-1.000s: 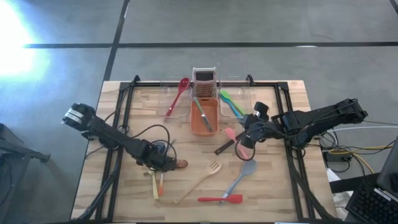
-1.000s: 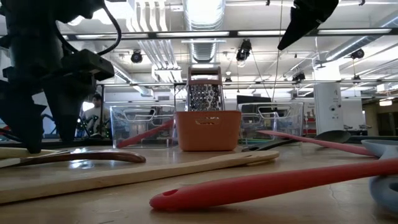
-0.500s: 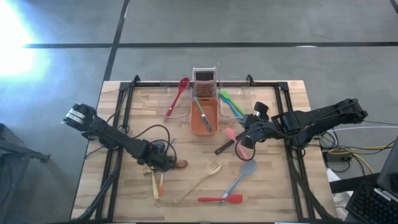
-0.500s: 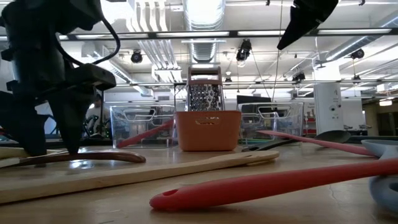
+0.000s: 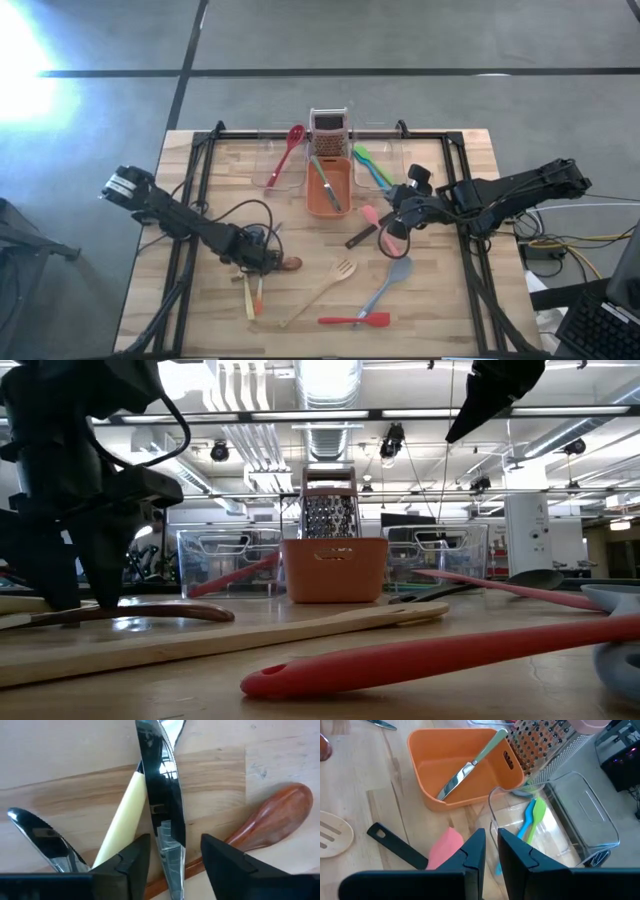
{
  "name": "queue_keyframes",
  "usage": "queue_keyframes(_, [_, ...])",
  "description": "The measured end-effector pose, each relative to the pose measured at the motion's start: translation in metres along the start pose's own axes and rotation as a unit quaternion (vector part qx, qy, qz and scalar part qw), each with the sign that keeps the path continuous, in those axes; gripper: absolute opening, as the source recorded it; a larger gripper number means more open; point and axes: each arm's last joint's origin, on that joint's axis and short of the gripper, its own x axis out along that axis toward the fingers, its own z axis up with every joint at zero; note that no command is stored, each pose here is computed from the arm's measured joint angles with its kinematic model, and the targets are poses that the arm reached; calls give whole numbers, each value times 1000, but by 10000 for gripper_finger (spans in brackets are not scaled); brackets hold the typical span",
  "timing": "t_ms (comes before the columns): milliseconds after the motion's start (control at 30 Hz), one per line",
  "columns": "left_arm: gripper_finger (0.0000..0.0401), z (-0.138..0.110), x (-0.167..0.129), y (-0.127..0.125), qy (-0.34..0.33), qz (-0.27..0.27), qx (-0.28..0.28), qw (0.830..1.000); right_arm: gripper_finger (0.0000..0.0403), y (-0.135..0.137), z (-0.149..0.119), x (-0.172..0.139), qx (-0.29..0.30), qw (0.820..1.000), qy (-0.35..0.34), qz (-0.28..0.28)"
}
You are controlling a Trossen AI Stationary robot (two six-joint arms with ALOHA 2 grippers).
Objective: Pick & Place Kitchen Items
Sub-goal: Put the orange table knife into the orange bin
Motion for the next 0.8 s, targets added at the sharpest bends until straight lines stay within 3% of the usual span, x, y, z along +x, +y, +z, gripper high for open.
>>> queue_keyframes(333, [123,5,6,9,-41,9,17,999,45,1,-1,1,0,1000,0,0])
queue_keyframes(800, [117,4,24,15,-34,31,38,998,43,1,0,2,-3,1000,-3,1])
